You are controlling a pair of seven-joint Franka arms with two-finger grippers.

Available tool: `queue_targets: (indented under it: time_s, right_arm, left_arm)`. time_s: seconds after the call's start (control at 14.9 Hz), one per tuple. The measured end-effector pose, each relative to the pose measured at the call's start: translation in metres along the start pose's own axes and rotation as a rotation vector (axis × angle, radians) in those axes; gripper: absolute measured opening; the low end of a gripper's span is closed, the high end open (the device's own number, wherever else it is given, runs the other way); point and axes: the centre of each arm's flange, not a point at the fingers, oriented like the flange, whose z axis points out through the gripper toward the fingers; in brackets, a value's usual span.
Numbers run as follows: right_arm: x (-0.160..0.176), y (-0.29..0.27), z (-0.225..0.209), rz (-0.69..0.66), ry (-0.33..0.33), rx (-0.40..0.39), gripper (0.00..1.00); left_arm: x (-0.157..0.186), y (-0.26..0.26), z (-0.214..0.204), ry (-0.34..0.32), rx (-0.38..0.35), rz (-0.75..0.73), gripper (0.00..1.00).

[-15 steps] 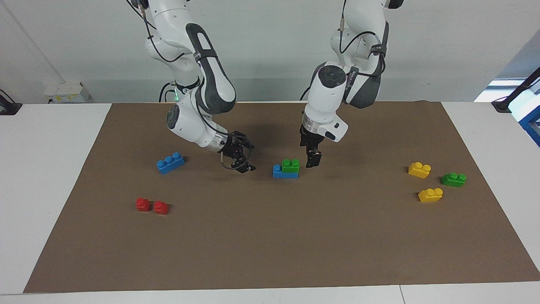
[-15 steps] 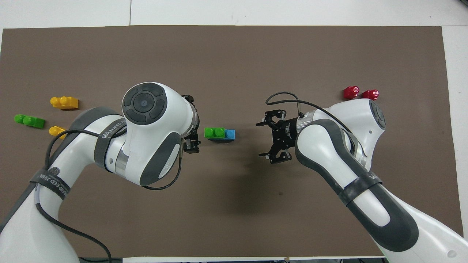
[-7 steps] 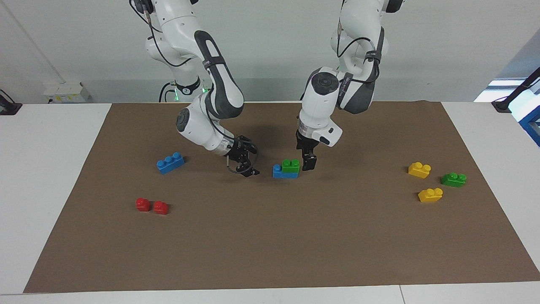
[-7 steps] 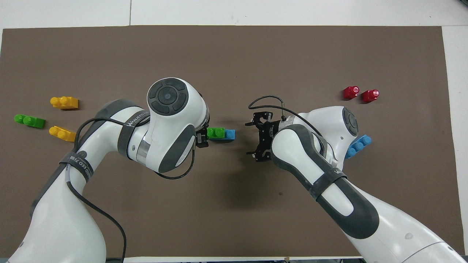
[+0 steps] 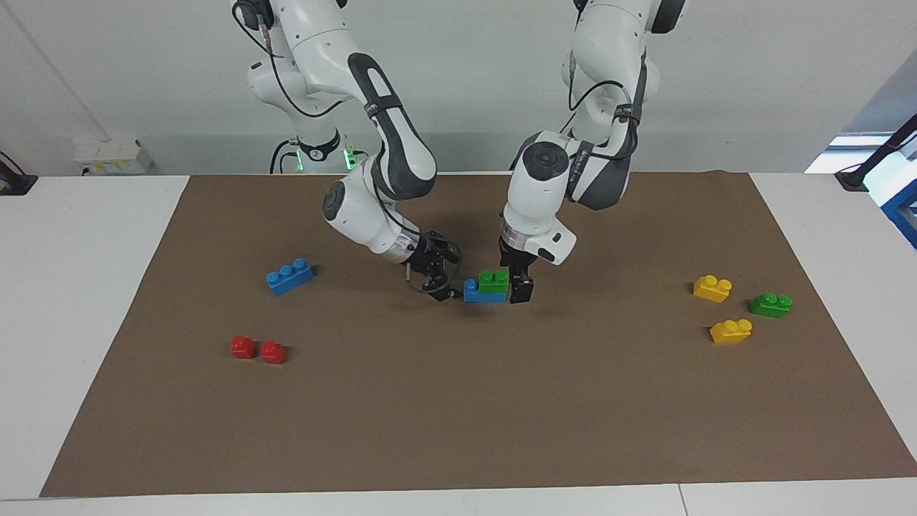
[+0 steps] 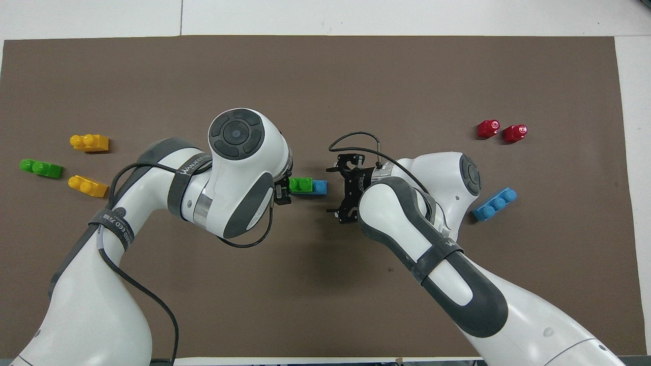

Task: Remove green block with left arm and hold with right
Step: 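Close the right gripper on the blue brick of the joined pair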

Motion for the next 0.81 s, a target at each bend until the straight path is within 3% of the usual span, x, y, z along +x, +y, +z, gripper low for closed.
queue_targets:
  time_s: [0.81]
  right_arm:
    - [-0.004,-0.003,0.025,-0.012,0.026,0.031,1.00]
  left_arm:
    - [-0.004,-0.005,0.009,0.005,0.009,-0.033,1.00]
